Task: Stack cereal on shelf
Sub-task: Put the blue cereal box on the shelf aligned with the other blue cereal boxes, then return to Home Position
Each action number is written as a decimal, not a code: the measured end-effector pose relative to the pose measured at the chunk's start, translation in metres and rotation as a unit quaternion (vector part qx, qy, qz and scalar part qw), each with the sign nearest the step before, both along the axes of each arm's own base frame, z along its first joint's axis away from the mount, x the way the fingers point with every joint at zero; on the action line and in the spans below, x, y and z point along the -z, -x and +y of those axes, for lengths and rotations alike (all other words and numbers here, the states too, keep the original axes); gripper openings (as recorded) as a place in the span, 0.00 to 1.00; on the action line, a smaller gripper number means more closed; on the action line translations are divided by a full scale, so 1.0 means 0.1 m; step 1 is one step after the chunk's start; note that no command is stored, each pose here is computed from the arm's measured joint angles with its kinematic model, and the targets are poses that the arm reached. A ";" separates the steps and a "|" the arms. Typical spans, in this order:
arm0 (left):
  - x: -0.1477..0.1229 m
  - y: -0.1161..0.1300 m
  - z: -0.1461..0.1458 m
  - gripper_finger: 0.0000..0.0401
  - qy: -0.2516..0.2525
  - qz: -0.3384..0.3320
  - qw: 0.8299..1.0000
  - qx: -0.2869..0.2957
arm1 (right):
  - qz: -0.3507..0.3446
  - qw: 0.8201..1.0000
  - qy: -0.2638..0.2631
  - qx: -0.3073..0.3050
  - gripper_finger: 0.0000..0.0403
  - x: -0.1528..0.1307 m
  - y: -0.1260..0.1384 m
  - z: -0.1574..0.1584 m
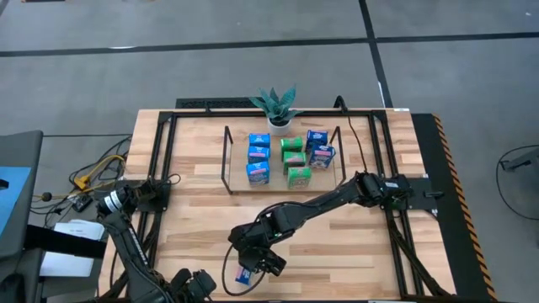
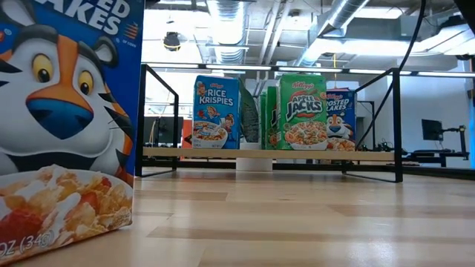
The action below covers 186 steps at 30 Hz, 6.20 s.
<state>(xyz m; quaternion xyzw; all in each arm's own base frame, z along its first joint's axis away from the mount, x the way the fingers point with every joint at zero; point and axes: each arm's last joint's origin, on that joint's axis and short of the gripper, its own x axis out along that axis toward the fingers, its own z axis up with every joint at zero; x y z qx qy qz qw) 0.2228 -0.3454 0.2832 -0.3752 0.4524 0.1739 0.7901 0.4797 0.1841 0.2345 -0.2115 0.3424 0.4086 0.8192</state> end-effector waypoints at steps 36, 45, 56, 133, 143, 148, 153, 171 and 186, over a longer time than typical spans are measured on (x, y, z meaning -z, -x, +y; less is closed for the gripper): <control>0.01 0.01 0.03 0.51 -0.022 -0.002 1.000 0.001 | 0.005 1.000 0.006 -0.001 0.68 0.07 -0.04 -0.03; 0.01 0.01 0.03 0.51 -0.027 -0.002 1.000 0.008 | 0.016 1.000 0.002 0.007 0.51 0.07 -0.03 -0.02; 0.01 0.01 0.03 0.51 -0.031 -0.002 0.999 0.011 | 0.052 0.998 -0.004 0.026 0.41 0.05 0.01 -0.07; 0.00 -0.35 0.45 0.51 -0.196 -0.033 0.980 0.009 | 0.082 0.822 -0.046 0.562 0.44 -0.50 2.86 -2.28; 0.01 -0.35 0.46 0.51 -0.200 -0.032 0.979 0.012 | 0.071 0.814 -0.031 0.576 0.46 -0.42 2.85 -2.27; 0.01 -0.35 0.45 0.51 -0.197 -0.032 0.980 0.009 | 0.071 0.814 -0.031 0.576 0.47 -0.42 2.85 -2.27; 0.00 -0.36 0.45 0.51 -0.193 -0.035 0.980 0.008 | 0.081 0.813 -0.026 0.576 0.46 -0.40 2.85 -2.27; 0.01 -0.36 0.45 0.51 -0.194 -0.035 0.980 0.009 | 0.083 0.814 -0.026 0.574 0.63 -0.40 2.86 -2.26; -0.35 -0.40 0.52 0.51 -0.170 -0.078 0.982 0.008 | 0.026 0.840 -0.049 0.540 0.63 -1.29 3.03 -2.17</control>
